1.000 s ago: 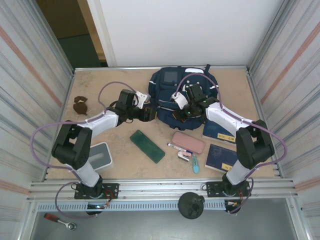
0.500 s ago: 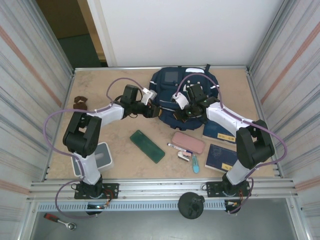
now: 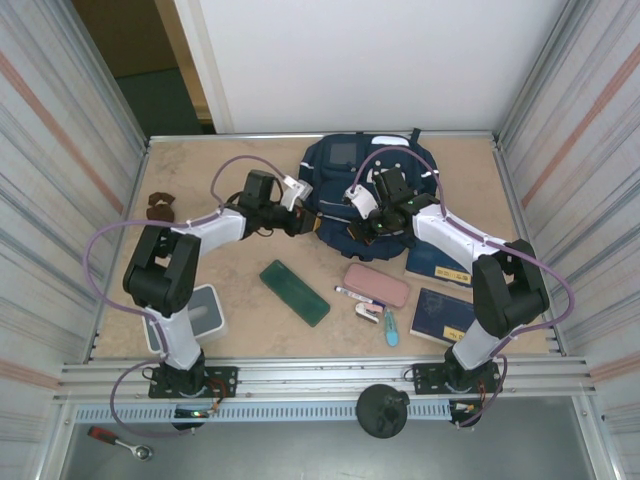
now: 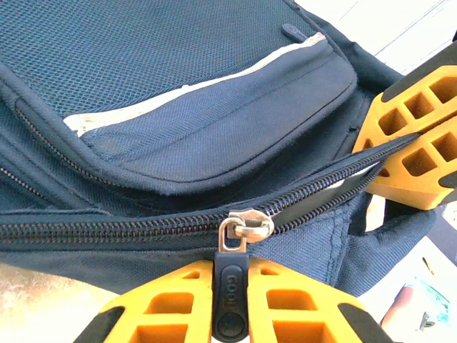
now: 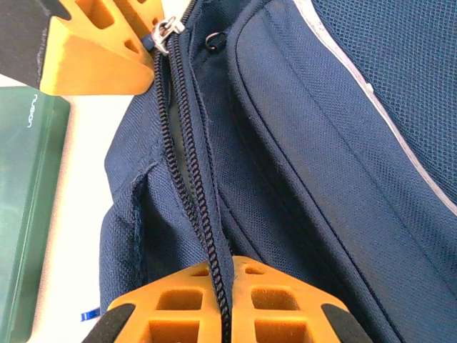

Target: Pack the student bag

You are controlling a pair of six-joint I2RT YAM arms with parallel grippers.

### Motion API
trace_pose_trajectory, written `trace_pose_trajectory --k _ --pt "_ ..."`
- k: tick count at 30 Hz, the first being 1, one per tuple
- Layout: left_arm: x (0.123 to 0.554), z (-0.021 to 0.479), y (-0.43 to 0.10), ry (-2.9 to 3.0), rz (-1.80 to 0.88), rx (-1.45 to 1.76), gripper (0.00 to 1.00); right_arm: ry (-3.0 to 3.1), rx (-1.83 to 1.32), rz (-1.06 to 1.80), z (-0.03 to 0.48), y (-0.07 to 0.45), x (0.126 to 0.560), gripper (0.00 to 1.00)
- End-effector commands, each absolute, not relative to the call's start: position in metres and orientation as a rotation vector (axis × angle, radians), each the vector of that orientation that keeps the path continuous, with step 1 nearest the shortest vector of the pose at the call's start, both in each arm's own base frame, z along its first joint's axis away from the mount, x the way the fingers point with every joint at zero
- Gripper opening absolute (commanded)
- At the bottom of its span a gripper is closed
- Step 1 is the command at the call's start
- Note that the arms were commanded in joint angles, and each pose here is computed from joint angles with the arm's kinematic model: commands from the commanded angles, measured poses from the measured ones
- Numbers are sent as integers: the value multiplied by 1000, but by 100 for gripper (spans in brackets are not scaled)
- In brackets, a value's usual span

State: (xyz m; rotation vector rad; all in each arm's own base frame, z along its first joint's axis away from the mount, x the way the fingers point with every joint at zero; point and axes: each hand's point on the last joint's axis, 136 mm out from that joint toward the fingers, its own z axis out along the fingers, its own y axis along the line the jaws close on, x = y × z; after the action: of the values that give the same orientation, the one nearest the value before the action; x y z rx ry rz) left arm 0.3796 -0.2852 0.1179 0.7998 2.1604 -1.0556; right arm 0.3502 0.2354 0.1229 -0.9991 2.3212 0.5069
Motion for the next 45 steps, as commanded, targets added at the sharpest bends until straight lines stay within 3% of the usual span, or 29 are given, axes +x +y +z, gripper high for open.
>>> trace_pose_trajectory --k 1,9,18,20,24,29,37,45 --pt "397 129 -262 2153 -909 704 0 2274 -994 478 140 232 358 0" --pt "421 114 -233 2276 -672 572 0 2285 -987 470 138 228 354 0" --pt "423 114 -227 2283 -626 540 0 2284 -963 479 140 229 356 0" --pt "417 119 -231 2260 -660 549 0 2302 -940 449 138 225 361 6" --pt "401 131 -249 2224 -733 588 0 2357 -872 380 134 217 371 33" --pt "380 147 -282 2188 -808 660 0 2347 -874 482 138 236 359 51" --pt "363 164 -304 2158 -841 725 0 2270 -905 705 143 268 343 64" --pt "365 160 -298 2174 -801 706 0 2295 -947 787 118 293 339 64"
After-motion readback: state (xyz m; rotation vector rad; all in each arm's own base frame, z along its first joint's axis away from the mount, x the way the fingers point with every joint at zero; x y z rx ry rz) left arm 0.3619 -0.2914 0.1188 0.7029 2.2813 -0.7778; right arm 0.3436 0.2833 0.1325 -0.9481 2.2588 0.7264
